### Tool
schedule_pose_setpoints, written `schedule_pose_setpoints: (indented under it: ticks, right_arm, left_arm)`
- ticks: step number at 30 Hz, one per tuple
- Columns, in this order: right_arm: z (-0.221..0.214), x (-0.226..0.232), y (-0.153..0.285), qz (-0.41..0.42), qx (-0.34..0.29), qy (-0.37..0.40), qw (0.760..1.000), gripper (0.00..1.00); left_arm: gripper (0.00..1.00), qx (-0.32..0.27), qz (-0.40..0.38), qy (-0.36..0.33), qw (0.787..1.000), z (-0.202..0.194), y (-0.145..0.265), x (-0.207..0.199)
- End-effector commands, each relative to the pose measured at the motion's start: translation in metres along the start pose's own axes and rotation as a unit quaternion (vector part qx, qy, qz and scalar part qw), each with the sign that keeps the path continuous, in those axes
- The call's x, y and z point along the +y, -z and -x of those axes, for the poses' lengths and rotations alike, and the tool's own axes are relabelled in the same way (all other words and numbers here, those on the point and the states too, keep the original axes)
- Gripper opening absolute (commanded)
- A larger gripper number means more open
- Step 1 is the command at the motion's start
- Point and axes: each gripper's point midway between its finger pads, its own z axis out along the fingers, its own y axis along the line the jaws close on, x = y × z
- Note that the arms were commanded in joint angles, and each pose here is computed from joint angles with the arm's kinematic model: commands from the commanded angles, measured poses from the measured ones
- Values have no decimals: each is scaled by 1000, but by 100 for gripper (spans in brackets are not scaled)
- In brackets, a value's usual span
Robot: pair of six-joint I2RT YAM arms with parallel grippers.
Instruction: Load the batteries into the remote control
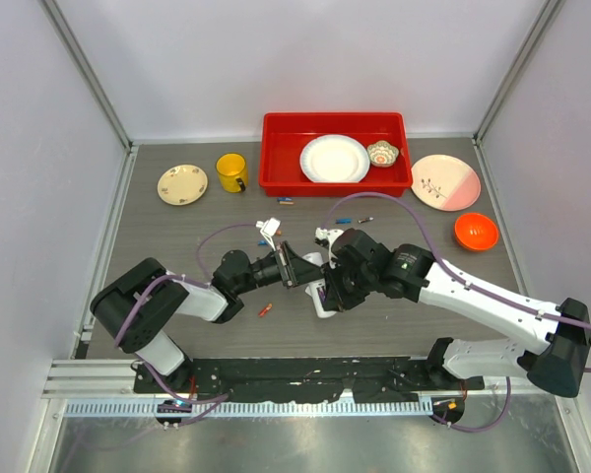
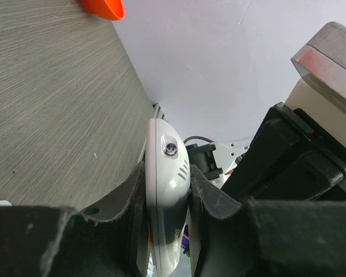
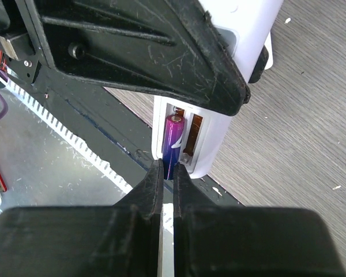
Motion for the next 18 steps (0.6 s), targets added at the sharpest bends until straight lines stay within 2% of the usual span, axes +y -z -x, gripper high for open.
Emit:
schedule_pose_setpoints:
  ticks: [1, 18]
  right_arm:
    - [10, 9, 5, 13, -18, 0, 1000, 1]
    - [25, 11, -7, 7, -35, -9, 999, 1]
  left_arm:
    - [0, -44, -122, -81, 988, 18, 6, -64]
    - [0, -40, -151, -84, 984, 14, 1, -86]
